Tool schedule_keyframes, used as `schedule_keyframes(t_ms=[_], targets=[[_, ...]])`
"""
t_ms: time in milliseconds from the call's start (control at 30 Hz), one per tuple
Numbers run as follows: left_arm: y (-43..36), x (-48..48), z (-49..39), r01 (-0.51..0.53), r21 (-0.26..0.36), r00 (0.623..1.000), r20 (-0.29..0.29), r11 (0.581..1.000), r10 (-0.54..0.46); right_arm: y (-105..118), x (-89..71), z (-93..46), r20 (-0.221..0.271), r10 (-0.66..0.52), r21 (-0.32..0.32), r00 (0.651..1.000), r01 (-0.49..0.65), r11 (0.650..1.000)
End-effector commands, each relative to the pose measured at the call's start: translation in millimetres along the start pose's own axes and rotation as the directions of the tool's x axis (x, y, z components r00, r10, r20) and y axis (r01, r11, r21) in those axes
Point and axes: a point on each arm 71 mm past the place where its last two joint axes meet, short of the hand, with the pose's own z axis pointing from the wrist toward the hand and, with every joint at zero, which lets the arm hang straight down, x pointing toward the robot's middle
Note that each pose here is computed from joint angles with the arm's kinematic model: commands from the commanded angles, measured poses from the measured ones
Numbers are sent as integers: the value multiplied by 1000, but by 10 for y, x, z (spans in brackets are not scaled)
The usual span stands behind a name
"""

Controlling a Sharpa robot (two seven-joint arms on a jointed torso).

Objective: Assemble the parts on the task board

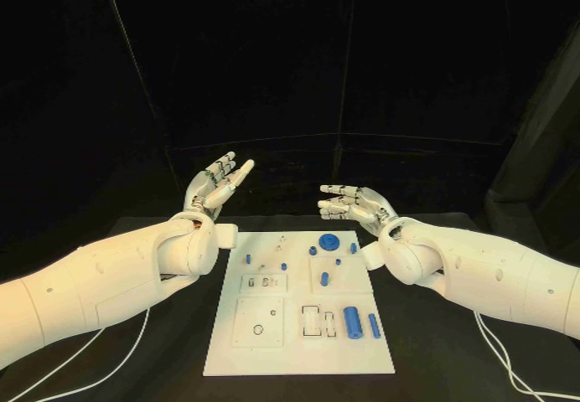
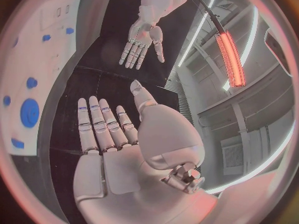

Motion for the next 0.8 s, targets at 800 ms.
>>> schedule_keyframes(t_ms=[800], targets=[[-252,-7,-345,71,37,969,-238,997,-61,465,-253,109,-59,-708,-173,704,691,702]])
